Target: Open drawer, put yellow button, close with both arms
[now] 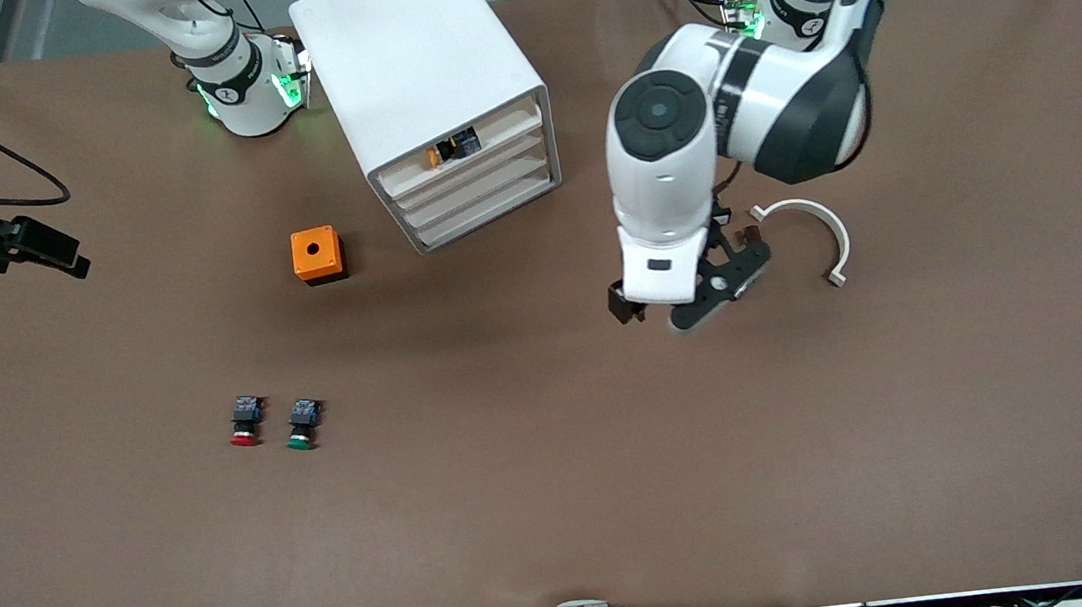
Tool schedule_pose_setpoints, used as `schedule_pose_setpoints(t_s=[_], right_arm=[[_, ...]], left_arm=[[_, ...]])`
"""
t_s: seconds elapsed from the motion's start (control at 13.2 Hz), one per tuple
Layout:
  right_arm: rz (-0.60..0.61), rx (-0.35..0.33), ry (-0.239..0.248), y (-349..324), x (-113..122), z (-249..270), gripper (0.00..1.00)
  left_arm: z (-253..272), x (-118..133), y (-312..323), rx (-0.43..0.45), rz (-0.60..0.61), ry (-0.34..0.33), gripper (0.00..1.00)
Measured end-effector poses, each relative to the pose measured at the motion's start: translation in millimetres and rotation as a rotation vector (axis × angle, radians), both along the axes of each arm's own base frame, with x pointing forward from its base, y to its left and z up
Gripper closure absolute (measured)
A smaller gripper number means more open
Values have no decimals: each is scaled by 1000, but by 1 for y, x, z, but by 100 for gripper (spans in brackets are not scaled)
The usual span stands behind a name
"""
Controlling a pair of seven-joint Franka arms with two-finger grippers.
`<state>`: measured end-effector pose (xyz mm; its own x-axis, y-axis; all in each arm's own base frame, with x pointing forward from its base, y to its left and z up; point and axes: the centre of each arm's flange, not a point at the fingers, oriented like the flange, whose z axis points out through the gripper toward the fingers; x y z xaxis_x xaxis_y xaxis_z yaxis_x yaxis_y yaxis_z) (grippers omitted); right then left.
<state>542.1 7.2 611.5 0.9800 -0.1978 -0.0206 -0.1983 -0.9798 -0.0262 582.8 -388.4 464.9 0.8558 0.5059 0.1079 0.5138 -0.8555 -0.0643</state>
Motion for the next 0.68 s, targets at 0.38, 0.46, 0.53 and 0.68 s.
schedule_pose_setpoints(t_s=[0.38, 0.46, 0.53, 0.68], right_arm=[[5, 0, -5, 3, 0, 0, 0], [5, 0, -5, 3, 1, 0, 0], [5, 0, -5, 3, 1, 0, 0], [6, 0, -6, 3, 1, 0, 0]], left_arm=[[37, 11, 39, -30, 1, -11, 0], [36, 9, 40, -25, 4, 9, 0], [33, 7, 40, -20, 5, 24, 0], [25, 6, 42, -13, 6, 40, 0]])
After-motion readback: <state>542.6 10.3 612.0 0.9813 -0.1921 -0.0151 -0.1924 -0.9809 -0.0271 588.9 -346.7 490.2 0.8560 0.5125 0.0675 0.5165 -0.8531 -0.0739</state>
